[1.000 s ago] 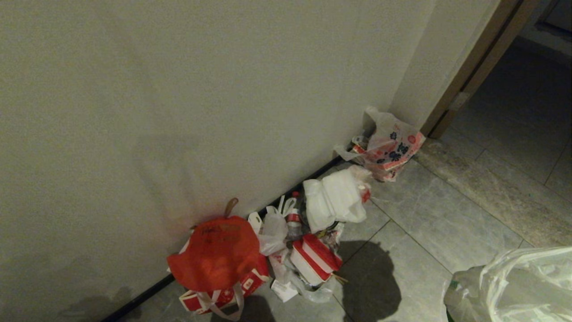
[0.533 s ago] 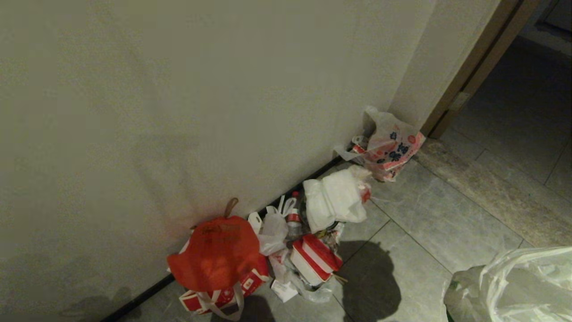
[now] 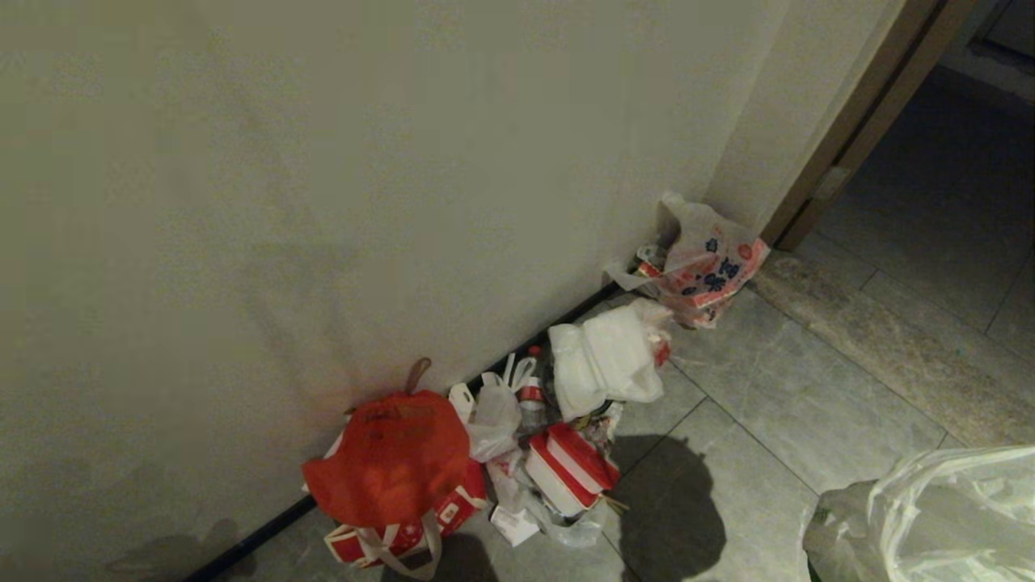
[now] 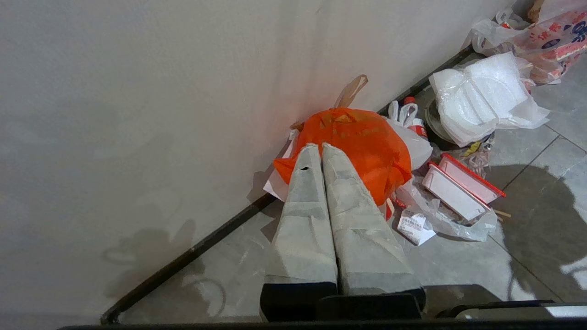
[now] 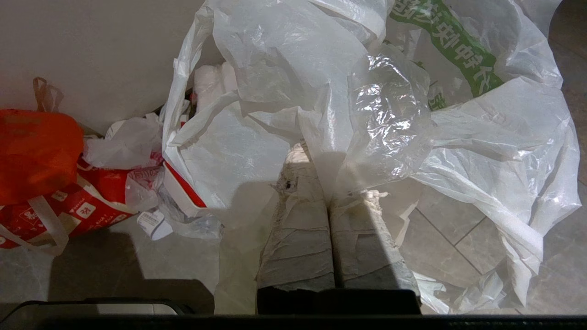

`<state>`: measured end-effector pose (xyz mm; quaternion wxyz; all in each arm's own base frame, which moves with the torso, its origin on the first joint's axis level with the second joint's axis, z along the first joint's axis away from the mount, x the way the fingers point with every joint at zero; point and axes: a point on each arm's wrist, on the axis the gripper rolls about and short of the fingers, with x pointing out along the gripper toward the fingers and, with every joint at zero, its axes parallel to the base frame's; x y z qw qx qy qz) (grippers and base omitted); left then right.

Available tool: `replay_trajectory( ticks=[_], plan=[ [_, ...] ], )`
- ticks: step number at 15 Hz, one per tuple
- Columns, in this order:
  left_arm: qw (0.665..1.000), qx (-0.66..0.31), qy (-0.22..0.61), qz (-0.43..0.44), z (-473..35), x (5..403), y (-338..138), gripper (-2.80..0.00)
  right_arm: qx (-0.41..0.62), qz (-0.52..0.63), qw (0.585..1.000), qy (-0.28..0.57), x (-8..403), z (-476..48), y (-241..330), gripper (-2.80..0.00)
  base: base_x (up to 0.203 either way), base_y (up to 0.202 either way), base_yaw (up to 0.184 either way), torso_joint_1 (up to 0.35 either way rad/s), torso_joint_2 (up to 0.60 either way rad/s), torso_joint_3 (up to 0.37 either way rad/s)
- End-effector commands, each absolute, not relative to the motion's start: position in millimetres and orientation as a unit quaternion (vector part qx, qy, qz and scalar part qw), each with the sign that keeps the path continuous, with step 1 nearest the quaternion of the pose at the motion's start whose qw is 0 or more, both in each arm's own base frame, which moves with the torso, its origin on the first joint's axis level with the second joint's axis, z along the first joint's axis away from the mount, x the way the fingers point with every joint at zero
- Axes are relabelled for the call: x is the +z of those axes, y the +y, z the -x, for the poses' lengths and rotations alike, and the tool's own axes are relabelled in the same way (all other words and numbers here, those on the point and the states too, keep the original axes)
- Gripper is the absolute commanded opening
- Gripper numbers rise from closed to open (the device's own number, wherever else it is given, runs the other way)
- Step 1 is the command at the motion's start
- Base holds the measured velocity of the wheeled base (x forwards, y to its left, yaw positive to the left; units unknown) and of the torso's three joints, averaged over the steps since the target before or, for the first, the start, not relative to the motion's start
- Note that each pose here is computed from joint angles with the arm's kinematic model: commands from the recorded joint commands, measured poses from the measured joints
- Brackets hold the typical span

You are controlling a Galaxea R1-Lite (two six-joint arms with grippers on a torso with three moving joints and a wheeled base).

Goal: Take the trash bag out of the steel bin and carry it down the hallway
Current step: Put the trash bag at the door

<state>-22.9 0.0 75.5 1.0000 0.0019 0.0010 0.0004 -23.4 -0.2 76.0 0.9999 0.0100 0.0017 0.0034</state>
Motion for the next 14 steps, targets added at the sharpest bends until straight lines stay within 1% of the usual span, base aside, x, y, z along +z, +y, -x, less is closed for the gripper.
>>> replay_trajectory(
  ticks=[1,7,14],
  plan=[
    [1.0,0.001,0.001,-0.002,22.9,75.6,0.0,-2.8,0.004,-0.01,1.0,0.002,76.2,23.3,-0.2,-2.8,0.0,0.0,0.0,0.0,0.0,0.0],
    [1.0,0.0,-0.001,0.002,22.9,75.5,0.1,-2.8,0.003,-0.01,1.0,0.002,76.2,23.3,-0.2,-2.8,0.0,0.0,0.0,0.0,0.0,-0.011],
    [1.0,0.0,0.0,0.002,22.9,75.3,0.1,-2.8,0.004,-0.011,1.0,0.002,76.2,23.3,-0.2,-2.8,0.0,0.0,0.0,0.004,0.0,-0.174]
  ],
)
